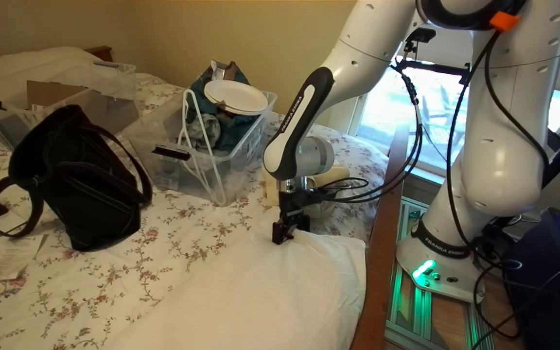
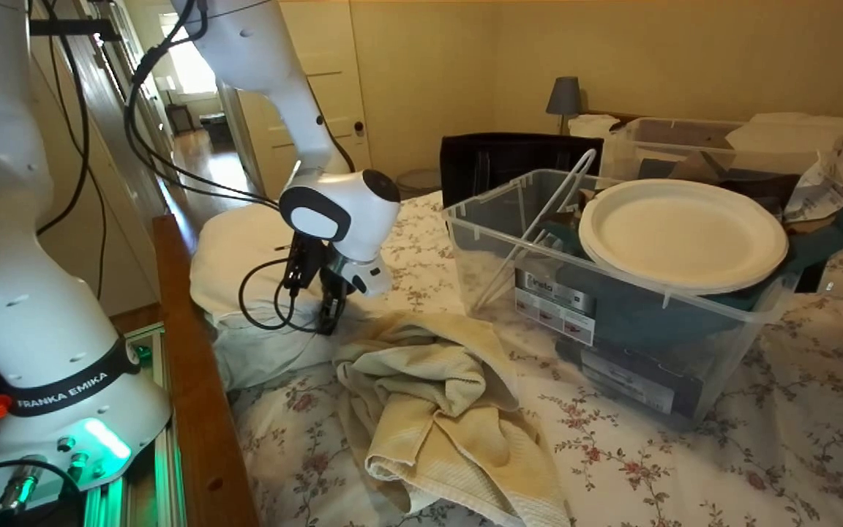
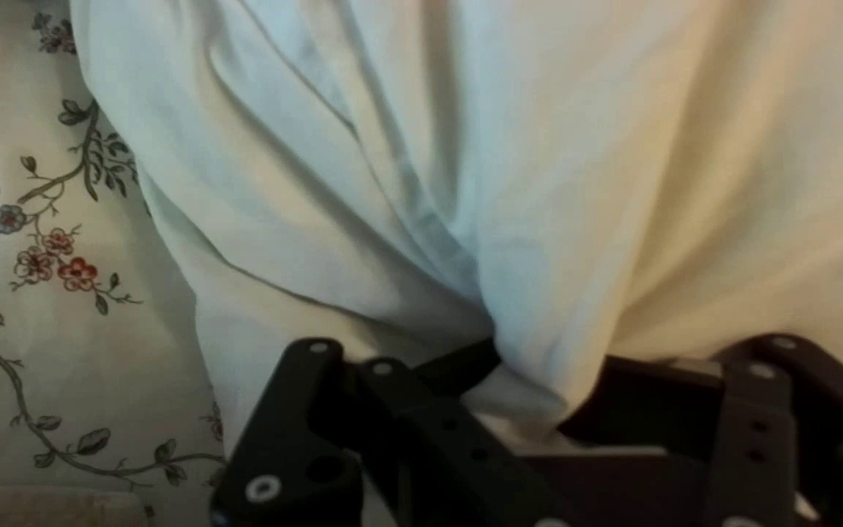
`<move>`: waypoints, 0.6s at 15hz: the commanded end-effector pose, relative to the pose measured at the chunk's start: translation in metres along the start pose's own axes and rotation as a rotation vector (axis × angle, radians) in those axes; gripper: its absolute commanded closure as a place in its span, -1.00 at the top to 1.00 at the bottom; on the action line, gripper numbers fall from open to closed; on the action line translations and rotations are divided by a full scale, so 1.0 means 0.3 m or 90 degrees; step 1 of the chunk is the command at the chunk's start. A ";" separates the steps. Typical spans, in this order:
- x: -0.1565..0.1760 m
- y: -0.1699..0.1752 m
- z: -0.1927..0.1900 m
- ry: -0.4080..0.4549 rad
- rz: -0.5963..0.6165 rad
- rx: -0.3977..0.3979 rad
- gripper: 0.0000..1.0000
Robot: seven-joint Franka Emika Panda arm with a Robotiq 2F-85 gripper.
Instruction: Move the white pillow forward
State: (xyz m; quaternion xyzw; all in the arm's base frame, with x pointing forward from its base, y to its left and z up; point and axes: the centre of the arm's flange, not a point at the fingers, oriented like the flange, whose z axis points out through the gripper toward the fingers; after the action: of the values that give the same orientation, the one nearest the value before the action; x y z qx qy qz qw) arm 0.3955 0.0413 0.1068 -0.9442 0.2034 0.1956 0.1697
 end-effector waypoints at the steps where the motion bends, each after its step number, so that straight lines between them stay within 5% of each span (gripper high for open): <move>1: -0.063 -0.092 -0.124 0.019 -0.073 0.085 -0.92; 9: -0.262 -0.274 -0.606 0.112 -0.281 0.169 -0.93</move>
State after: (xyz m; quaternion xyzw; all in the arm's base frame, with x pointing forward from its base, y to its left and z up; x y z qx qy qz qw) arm 0.4265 0.0575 0.2451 -0.9515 0.0818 0.0884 0.2831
